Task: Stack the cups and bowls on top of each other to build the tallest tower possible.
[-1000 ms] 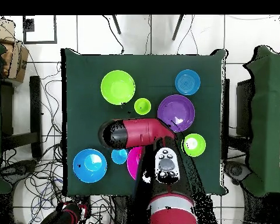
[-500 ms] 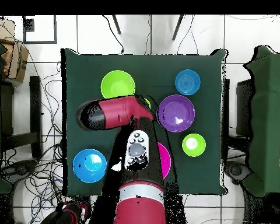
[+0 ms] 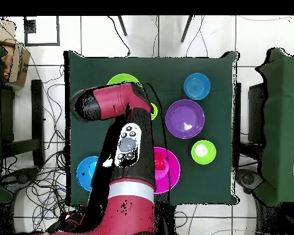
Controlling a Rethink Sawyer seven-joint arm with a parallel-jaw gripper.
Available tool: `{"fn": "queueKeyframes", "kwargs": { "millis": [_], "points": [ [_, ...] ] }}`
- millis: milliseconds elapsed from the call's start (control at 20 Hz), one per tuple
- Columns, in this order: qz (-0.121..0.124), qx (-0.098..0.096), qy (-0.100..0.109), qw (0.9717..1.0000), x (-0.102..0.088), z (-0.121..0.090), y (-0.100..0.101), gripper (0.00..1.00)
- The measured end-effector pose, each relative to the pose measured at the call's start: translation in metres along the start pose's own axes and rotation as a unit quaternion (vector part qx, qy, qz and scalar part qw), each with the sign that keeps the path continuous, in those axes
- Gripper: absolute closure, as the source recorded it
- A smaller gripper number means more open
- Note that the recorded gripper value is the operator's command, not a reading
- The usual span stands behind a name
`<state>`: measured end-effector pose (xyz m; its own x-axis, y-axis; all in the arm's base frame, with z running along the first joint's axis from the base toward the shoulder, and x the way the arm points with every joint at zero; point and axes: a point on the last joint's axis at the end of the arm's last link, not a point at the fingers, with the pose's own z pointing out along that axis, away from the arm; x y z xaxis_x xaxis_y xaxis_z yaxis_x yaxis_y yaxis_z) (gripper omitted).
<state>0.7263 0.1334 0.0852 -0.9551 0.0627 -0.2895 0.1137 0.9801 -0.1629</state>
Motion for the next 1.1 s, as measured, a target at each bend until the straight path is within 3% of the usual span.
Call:
{"fn": "queueKeyframes", "kwargs": {
  "millis": [500,1100],
  "points": [
    [0.021,0.02,-0.019,0.9994,-0.005,0.034,-0.008,1.0],
    [0.025,0.049,0.001,0.9985,0.038,0.069,0.008,1.0]
  ]
}}
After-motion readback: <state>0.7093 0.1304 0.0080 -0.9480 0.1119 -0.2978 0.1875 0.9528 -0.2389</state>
